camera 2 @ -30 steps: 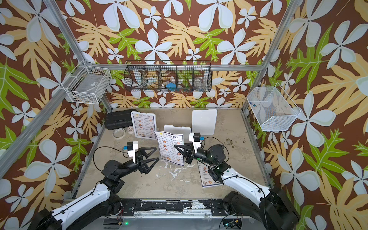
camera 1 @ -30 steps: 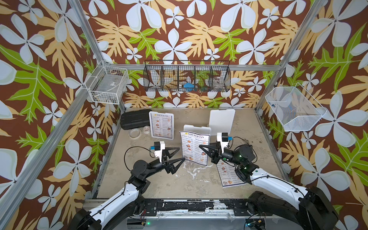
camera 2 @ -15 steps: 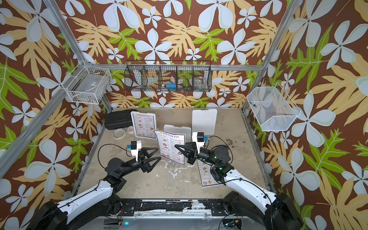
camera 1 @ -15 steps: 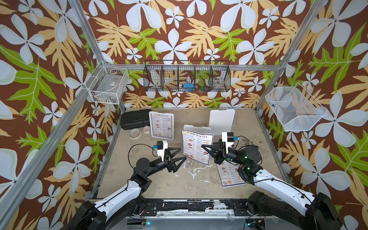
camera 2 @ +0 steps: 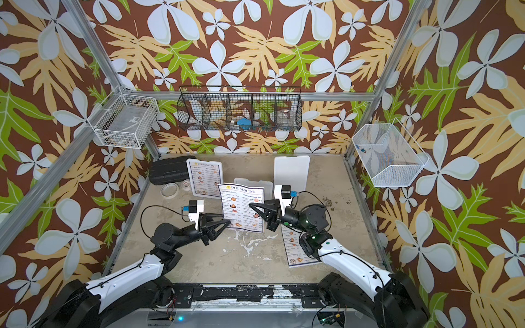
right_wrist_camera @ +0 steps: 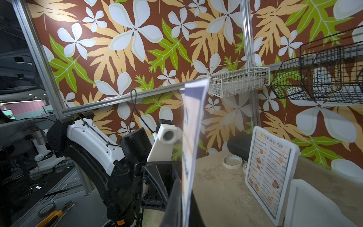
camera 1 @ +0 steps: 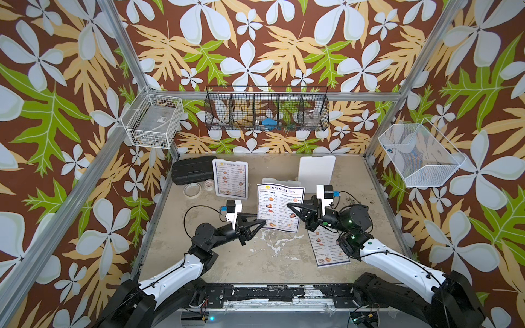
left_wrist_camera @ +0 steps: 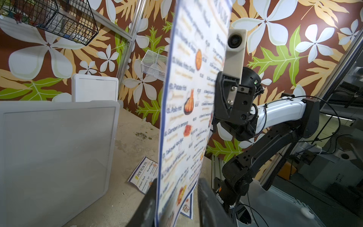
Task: Insert the menus into the narrow rack
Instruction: Pick up the menu from the center of the board.
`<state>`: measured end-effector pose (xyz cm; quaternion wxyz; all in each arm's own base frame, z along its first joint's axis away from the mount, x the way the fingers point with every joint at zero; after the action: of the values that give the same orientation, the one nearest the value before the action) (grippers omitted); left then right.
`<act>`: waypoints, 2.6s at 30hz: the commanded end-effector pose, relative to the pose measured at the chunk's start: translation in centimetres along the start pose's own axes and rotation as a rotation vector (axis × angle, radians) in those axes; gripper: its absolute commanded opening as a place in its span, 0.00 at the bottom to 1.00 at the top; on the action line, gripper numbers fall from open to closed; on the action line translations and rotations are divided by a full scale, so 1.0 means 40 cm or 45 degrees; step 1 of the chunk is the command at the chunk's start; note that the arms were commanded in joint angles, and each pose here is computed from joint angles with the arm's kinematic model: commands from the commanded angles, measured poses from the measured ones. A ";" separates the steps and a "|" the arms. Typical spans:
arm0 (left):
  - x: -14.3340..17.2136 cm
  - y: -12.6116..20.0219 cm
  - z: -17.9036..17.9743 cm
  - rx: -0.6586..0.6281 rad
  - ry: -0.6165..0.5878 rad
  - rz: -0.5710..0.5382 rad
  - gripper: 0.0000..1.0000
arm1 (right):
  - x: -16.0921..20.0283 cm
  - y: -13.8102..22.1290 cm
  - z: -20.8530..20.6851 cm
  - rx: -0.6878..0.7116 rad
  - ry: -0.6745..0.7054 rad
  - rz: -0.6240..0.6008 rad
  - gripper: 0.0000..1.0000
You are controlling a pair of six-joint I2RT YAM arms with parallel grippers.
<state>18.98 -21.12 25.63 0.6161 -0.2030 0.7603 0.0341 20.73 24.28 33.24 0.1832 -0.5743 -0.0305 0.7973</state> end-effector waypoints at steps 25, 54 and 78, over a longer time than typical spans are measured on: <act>-0.025 -0.017 0.001 -0.010 -0.075 0.052 0.01 | 0.058 0.066 -0.060 -0.013 0.061 0.180 0.25; -0.085 -0.074 0.050 -0.086 -0.185 0.036 0.02 | -0.058 0.026 -0.097 0.005 0.062 0.001 0.08; -0.107 -0.114 0.161 -0.189 -0.237 0.152 0.00 | -0.160 0.027 -0.170 -0.320 -0.013 -0.027 0.38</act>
<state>26.86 -22.23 28.76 0.6555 -0.2016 0.7134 0.1444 30.51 20.23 34.49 0.1444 -0.5377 -0.0967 0.8251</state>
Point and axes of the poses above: each gripper's point midway between its finger pads, its own y axis back along the fingers, its own z axis along the line the jaws close on, x = y × z, the point moved 3 cm from there along y, back along the fingers, and after that the axes turned 9 degrees about -y, right-handed, at the moved point
